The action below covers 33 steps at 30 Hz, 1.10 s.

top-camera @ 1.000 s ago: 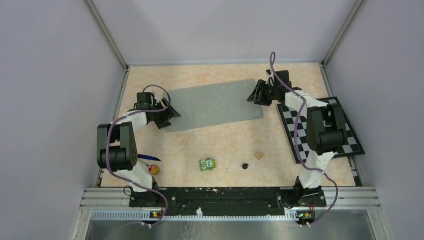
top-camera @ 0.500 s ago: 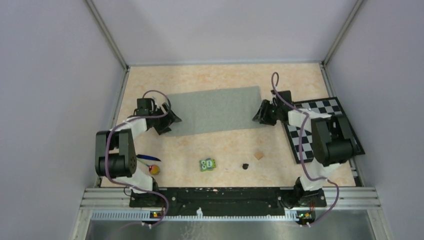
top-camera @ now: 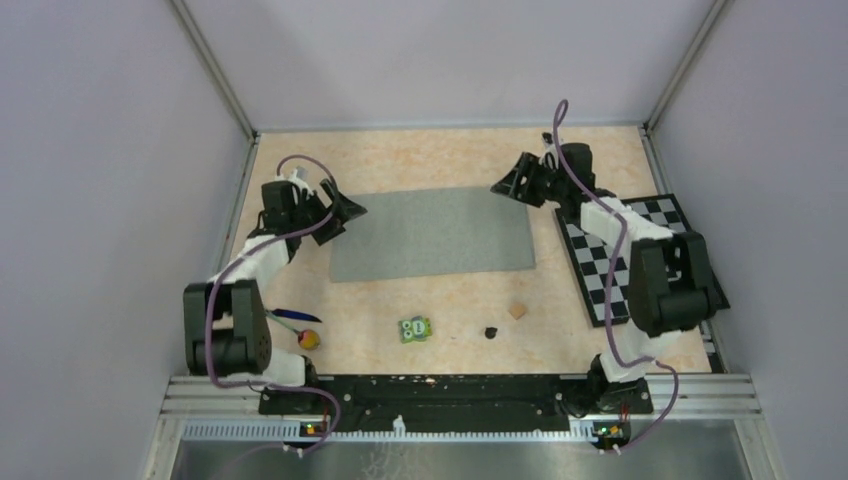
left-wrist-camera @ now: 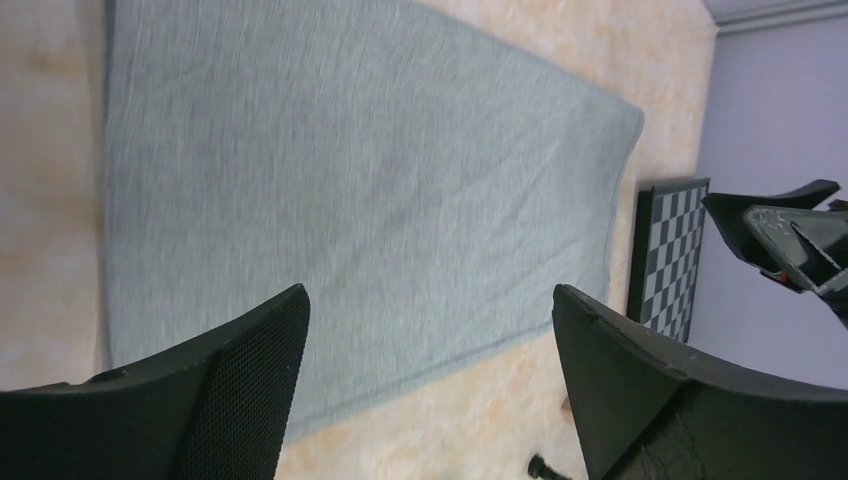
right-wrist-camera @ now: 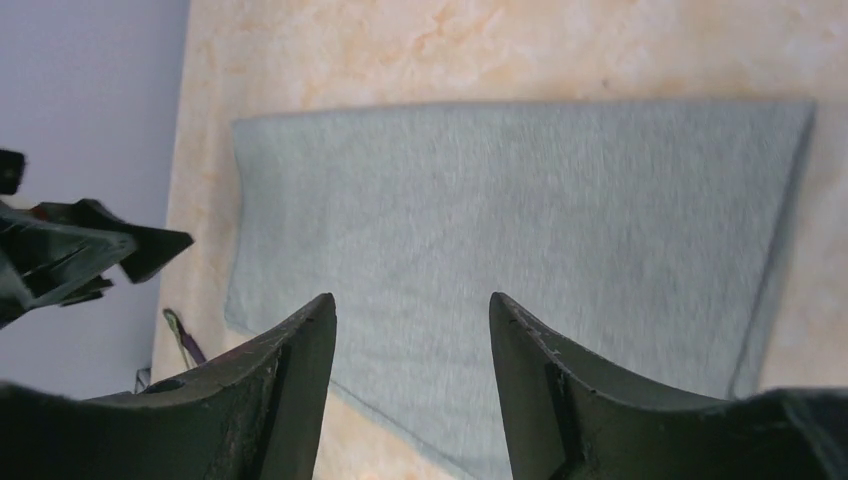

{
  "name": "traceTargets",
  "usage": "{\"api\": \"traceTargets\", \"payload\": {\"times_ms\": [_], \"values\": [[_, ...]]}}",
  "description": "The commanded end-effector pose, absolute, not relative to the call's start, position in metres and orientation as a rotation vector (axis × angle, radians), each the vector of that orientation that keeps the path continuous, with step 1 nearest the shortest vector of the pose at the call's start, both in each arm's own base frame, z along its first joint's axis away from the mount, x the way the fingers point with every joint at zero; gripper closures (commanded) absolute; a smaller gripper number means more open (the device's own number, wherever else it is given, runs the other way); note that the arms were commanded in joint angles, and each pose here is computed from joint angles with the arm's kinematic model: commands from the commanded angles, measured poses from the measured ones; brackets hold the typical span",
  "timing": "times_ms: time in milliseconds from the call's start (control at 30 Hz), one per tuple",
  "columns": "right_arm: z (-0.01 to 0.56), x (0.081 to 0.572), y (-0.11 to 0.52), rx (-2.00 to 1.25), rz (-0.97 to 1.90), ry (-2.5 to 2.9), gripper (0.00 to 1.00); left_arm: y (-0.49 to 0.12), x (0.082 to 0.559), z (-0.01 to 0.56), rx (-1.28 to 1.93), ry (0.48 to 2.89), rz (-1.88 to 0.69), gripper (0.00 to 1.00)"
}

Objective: Fold the napkin into a case and place the utensils inside
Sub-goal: Place the rectangle-folded napkin at the center of the board, then move the rectangle-folded napkin to the center of the board.

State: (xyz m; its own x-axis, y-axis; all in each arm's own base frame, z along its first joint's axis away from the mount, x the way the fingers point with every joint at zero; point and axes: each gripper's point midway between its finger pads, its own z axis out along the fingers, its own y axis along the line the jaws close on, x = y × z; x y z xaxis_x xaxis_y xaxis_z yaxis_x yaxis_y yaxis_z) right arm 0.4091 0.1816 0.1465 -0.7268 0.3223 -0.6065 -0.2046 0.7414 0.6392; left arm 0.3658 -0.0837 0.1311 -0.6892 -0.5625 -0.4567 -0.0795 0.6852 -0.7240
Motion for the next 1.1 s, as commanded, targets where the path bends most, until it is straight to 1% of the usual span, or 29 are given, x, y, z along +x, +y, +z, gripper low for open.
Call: {"api": "traceTargets", "payload": {"times_ms": [0, 67, 267, 400, 500, 600, 667, 767, 833, 900, 967, 1067], "values": [[0.158, 0.458, 0.201, 0.065, 1.113, 2.079, 0.43, -0.090, 0.434, 0.160, -0.382, 1.993, -1.024, 0.06], [0.148, 0.477, 0.202, 0.072, 1.129, 2.089, 0.43, -0.091, 0.456, 0.154, -0.368, 1.980, -1.041, 0.02], [0.118, 0.505, 0.189, 0.115, 1.157, 2.104, 0.44, -0.083, 0.500, 0.121, -0.391, 1.997, -1.020, 0.02], [0.088, 0.519, 0.170, 0.183, 1.128, 2.147, 0.45, -0.066, 0.509, 0.087, -0.515, 2.050, -0.974, 0.02], [0.067, 0.526, 0.148, 0.244, 1.049, 2.184, 0.45, -0.047, 0.509, 0.056, -0.636, 2.120, -0.902, 0.02], [0.056, 0.531, 0.134, 0.262, 0.980, 2.233, 0.45, -0.031, 0.512, 0.041, -0.681, 2.160, -0.872, 0.02], [0.063, 0.532, 0.130, 0.224, 0.927, 2.254, 0.46, -0.032, 0.515, 0.044, -0.651, 2.193, -0.877, 0.03], [0.104, 0.530, 0.138, 0.191, 0.948, 2.184, 0.46, -0.045, 0.520, 0.080, -0.547, 2.154, -0.930, 0.02], [0.134, 0.526, 0.154, 0.160, 0.996, 2.138, 0.45, -0.056, 0.522, 0.103, -0.492, 2.130, -0.984, 0.01], [0.153, 0.522, 0.181, 0.115, 1.085, 2.088, 0.45, -0.061, 0.523, 0.112, -0.512, 2.130, -1.022, 0.01], [0.149, 0.521, 0.205, 0.111, 1.143, 2.081, 0.45, -0.061, 0.528, 0.111, -0.518, 2.118, -1.011, 0.01], [0.131, 0.526, 0.224, 0.124, 1.211, 2.095, 0.45, -0.057, 0.536, 0.094, -0.532, 2.137, -0.975, 0.01]]}}
